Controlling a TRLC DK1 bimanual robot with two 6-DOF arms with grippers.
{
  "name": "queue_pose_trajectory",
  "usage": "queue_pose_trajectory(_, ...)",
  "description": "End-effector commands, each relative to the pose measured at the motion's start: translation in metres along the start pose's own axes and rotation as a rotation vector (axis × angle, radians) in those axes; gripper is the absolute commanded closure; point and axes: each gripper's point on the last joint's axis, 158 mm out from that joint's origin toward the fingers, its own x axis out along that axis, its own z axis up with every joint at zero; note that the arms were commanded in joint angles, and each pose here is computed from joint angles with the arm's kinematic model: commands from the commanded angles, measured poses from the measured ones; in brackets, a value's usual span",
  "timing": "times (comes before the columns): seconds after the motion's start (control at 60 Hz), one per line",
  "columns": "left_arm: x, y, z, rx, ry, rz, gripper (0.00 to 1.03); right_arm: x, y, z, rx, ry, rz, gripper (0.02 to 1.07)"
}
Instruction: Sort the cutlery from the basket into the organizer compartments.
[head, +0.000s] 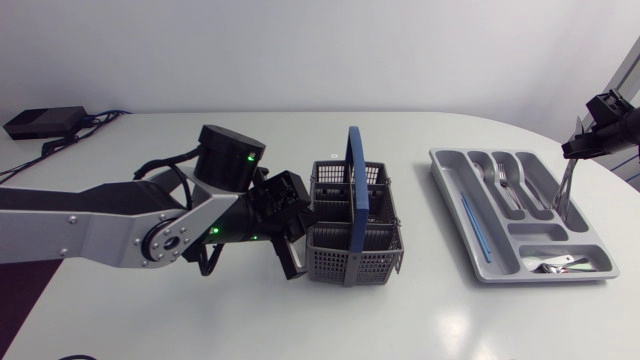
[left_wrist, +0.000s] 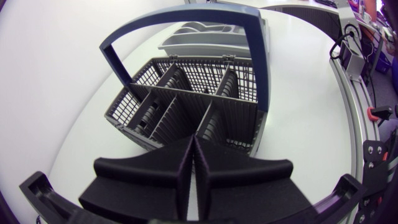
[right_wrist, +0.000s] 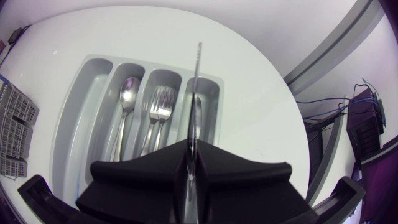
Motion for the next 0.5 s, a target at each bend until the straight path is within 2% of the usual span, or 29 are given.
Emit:
queue_pose_trajectory(0.0, -0.001, -0.008, -0.009, 0.024, 0.020, -0.012, 1.00, 0.037, 0.002, -0.031, 0.049, 0.096, 0.026, 1.01)
queue_pose_trajectory(0.167, -0.002, -0.008, -0.008, 0.023, 0.018, -0.012, 1.00, 0.058, -0.006, -0.040, 0.068, 0.124, 0.027, 1.01)
queue_pose_trajectory(0.483, -0.001, -0.009, -0.007, 0.025, 0.016, -0.013, 1.00, 0.062, -0.002, -0.065, 0.080, 0.158, 0.038, 1.01)
